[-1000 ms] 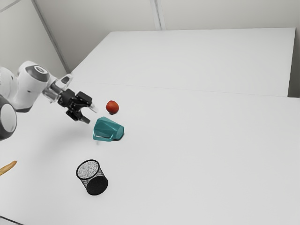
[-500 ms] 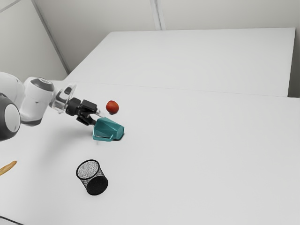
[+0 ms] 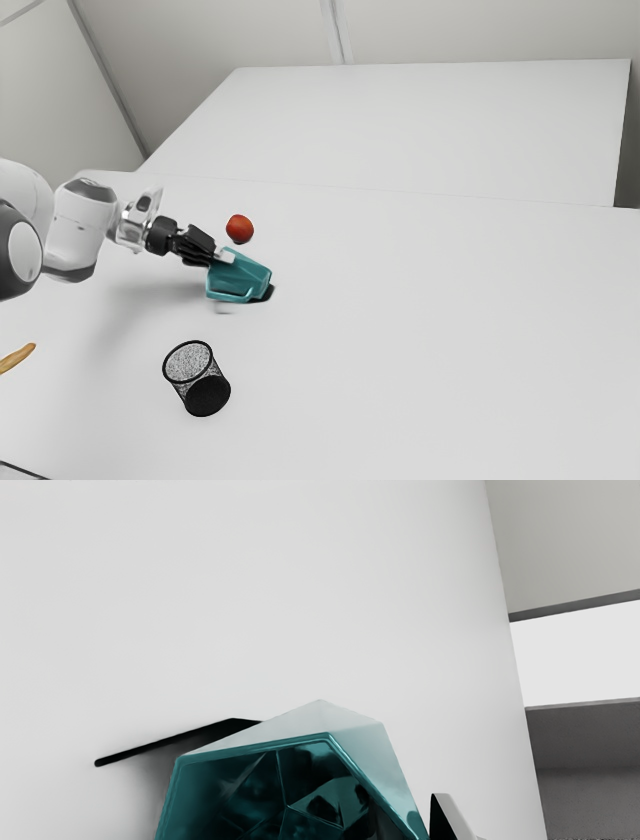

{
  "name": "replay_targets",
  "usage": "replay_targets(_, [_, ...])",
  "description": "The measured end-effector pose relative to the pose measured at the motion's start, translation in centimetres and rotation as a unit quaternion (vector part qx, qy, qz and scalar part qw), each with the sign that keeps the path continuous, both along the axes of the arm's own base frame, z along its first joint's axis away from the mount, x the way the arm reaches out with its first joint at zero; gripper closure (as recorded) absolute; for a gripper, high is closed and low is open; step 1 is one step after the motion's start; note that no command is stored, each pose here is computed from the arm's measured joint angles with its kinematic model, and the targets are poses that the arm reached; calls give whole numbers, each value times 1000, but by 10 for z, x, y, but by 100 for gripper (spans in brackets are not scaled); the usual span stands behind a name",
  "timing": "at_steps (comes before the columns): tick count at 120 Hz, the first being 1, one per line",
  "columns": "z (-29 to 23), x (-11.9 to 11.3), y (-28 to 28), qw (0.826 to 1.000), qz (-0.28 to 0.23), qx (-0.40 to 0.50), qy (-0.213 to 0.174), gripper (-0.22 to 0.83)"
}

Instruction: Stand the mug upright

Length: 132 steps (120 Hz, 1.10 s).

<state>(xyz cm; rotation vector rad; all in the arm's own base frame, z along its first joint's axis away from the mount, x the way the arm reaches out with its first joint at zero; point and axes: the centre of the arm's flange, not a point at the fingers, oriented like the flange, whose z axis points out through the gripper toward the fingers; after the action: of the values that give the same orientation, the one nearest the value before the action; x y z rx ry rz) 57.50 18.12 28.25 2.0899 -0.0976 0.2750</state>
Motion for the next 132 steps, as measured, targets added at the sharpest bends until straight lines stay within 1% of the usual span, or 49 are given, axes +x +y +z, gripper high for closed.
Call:
replay_targets(16, [9,1,0,1000,-5,3,-16,74])
replay_targets(36, [46,2,-6,999,-13,11,-47,76])
replay_targets(47, [84,5,-23,996,-43,46,-63,77])
replay_targets(60, [123,8,-36,987,-85,121,-61,78])
replay_targets(67, [145,12,-51,976,-116,174,-56,78])
replay_targets(74, [162,13,-67,962,-142,229,-46,78])
replay_targets(86, [176,16,-89,936,-163,309,-33,78])
replay_targets(97, [184,21,-108,914,-169,369,-28,79])
replay_targets(114, [182,28,-126,883,-162,440,-14,79])
replay_targets(123, [176,30,-132,872,-153,465,-6,79])
replay_targets(132, [163,27,-135,866,-142,479,6,79])
